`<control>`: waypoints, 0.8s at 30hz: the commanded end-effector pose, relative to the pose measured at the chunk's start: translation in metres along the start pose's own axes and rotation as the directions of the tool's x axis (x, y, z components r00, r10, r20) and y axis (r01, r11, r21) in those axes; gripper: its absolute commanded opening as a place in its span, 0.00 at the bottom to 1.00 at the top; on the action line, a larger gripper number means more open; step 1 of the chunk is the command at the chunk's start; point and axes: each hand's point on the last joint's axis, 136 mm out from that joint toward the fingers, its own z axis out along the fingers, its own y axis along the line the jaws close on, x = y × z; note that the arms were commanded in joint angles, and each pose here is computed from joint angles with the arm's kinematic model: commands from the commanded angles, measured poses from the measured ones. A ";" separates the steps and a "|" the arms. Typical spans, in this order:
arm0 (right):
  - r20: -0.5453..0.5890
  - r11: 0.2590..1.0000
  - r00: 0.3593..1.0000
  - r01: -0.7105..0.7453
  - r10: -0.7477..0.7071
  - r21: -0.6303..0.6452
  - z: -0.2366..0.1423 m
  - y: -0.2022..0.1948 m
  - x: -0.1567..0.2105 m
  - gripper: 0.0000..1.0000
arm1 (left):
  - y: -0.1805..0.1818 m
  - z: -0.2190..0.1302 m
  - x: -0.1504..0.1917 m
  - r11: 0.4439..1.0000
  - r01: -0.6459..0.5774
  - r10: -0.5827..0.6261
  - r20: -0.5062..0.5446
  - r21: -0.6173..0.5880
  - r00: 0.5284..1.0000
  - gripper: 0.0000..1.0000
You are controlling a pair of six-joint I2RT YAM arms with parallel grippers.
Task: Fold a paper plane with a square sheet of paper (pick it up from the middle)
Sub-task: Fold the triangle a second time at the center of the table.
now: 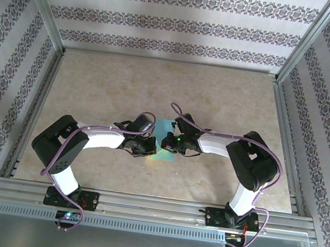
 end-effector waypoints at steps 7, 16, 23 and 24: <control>-0.059 0.995 0.993 0.101 -0.100 0.015 0.009 0.006 0.014 0.01 | 0.032 0.009 0.015 0.990 0.023 -0.029 -0.048 -0.136 0.998 0.00; 0.048 0.994 0.999 -0.024 0.019 0.103 -0.011 -0.045 -0.034 0.01 | 0.054 0.005 0.025 0.973 0.024 -0.043 -0.075 -0.228 0.996 0.00; 0.122 0.985 0.989 -0.098 0.081 0.142 -0.033 -0.071 -0.074 0.01 | 0.055 0.009 0.027 0.974 0.015 -0.038 -0.094 -0.227 0.995 0.00; 0.131 0.987 0.988 -0.097 0.080 0.129 -0.037 -0.068 -0.076 0.01 | 0.055 0.009 0.027 0.974 0.012 -0.035 -0.096 -0.226 0.995 0.00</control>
